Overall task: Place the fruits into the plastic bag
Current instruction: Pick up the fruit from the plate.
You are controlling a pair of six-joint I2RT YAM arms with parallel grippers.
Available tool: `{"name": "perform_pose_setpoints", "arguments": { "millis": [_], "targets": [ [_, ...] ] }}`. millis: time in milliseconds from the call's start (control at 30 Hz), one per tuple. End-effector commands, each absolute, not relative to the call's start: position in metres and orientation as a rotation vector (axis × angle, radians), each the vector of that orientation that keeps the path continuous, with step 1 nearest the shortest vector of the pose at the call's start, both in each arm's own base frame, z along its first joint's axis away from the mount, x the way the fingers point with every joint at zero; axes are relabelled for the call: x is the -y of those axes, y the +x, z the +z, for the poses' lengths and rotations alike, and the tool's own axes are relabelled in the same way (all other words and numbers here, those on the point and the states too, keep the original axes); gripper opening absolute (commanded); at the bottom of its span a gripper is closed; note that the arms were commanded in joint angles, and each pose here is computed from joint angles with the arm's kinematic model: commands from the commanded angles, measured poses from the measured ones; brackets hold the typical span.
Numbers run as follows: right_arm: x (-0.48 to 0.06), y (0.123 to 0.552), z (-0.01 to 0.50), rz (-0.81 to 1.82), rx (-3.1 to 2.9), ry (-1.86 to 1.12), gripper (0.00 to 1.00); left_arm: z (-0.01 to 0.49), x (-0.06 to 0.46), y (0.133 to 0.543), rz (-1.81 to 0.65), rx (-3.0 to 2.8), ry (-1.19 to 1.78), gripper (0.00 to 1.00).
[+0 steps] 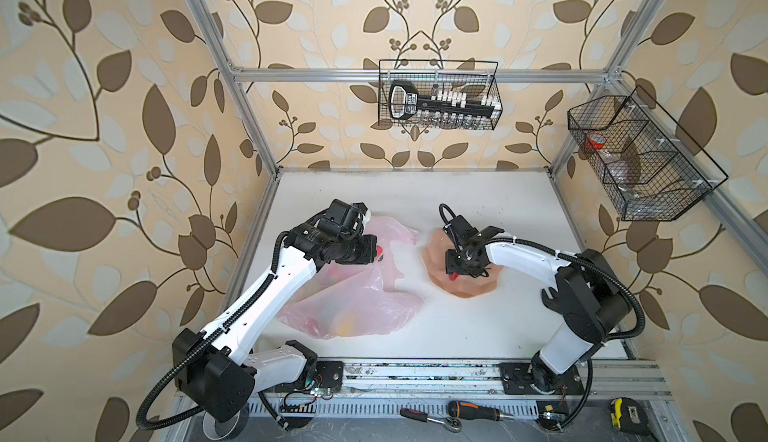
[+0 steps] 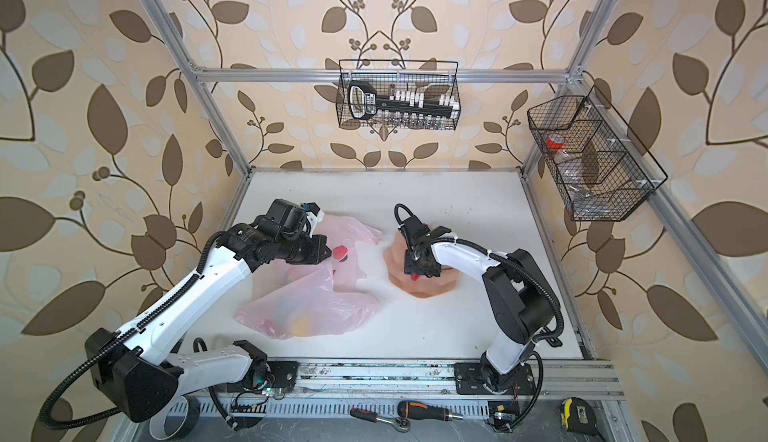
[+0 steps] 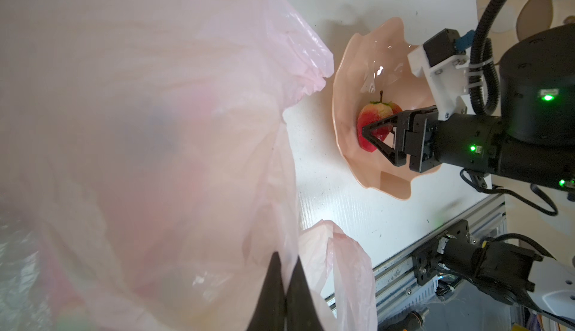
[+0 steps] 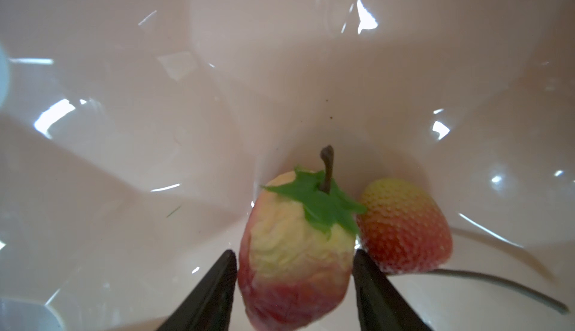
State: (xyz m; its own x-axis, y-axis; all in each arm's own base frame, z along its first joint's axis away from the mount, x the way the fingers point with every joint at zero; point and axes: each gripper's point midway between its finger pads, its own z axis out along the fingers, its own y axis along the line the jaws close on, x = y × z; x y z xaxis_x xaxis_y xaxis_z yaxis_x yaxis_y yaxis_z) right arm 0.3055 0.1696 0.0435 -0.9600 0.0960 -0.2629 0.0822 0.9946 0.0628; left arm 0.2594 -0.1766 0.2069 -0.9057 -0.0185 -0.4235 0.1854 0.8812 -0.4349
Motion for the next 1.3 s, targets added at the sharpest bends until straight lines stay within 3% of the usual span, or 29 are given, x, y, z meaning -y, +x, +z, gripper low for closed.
{"name": "perform_pose_setpoints", "arguments": {
  "millis": [0,733,1033,1267],
  "targets": [
    [-0.171,0.318,0.047,0.057,-2.841,0.125,0.58,0.223,0.181,0.262,-0.698,-2.586,0.158,0.0],
    [-0.175,0.318,0.084,0.14,-2.77,0.118,0.32,0.226,0.182,0.262,-0.706,-2.582,0.164,0.0],
    [-0.205,0.32,0.141,0.623,-2.588,0.178,0.32,0.226,0.183,0.262,-0.71,-2.58,0.173,0.0],
    [-0.219,0.316,0.151,0.904,-2.508,0.243,0.32,0.226,0.183,0.261,-0.712,-2.578,0.177,0.0]
  ]
}}
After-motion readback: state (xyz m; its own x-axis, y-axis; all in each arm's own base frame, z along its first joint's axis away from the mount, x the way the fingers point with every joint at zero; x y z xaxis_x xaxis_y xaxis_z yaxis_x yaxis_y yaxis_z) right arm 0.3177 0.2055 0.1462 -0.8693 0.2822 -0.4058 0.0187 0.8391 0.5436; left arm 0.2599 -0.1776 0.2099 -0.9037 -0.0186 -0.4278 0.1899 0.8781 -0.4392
